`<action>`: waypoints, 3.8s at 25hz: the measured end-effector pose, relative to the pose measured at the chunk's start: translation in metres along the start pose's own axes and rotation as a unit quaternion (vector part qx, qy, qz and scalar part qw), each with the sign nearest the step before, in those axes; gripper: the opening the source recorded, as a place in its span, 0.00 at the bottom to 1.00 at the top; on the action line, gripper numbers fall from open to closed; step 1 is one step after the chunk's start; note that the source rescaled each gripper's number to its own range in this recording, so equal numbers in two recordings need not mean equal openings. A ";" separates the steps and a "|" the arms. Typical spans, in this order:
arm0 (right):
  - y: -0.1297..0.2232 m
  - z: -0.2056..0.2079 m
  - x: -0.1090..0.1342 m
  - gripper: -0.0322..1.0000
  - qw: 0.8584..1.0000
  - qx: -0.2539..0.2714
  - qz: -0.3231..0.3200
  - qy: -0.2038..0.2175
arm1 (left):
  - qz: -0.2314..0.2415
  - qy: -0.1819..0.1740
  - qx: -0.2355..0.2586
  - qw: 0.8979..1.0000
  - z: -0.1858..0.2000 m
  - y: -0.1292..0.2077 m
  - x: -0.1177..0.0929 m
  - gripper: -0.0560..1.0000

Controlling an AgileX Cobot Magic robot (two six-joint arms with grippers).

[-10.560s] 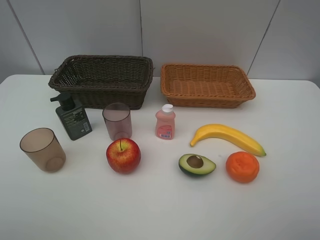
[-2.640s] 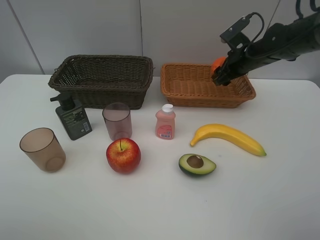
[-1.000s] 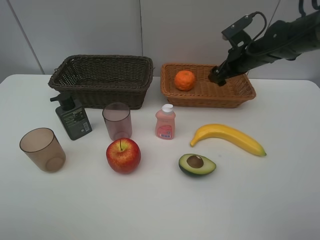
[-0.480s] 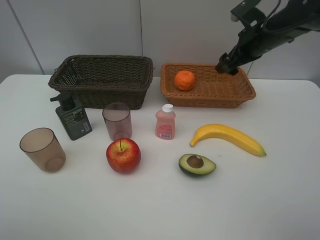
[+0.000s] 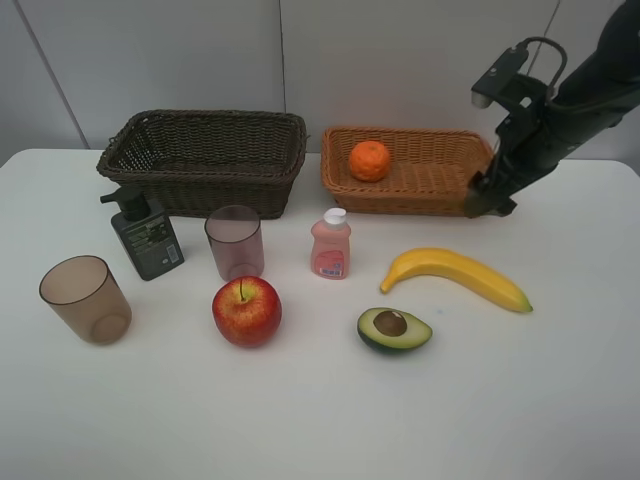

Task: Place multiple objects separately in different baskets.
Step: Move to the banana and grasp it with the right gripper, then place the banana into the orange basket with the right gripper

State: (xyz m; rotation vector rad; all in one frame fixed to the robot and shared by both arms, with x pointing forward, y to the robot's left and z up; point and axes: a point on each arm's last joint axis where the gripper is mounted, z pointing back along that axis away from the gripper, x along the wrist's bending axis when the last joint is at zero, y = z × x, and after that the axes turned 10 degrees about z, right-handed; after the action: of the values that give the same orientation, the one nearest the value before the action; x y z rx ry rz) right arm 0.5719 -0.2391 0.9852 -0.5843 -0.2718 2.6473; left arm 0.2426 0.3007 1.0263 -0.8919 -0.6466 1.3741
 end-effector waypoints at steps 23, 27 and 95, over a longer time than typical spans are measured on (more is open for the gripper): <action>0.028 -0.071 0.037 1.00 0.991 0.076 -0.001 -0.108 | 0.000 0.000 0.000 1.000 0.000 0.000 0.000 1.00; 0.030 -0.078 0.039 1.00 0.990 0.081 -0.001 -0.115 | 0.000 0.000 0.000 1.000 0.000 0.000 0.000 1.00; -0.012 0.012 -0.013 0.07 0.994 0.053 -0.004 -0.099 | 0.000 0.000 0.000 1.000 0.000 0.000 0.000 1.00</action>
State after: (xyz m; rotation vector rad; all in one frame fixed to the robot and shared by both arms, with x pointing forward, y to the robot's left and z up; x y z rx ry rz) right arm 0.5813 -0.2351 1.0039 -0.2862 -0.1888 2.6939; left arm 0.2426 0.3007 1.0263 -0.8919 -0.6466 1.3741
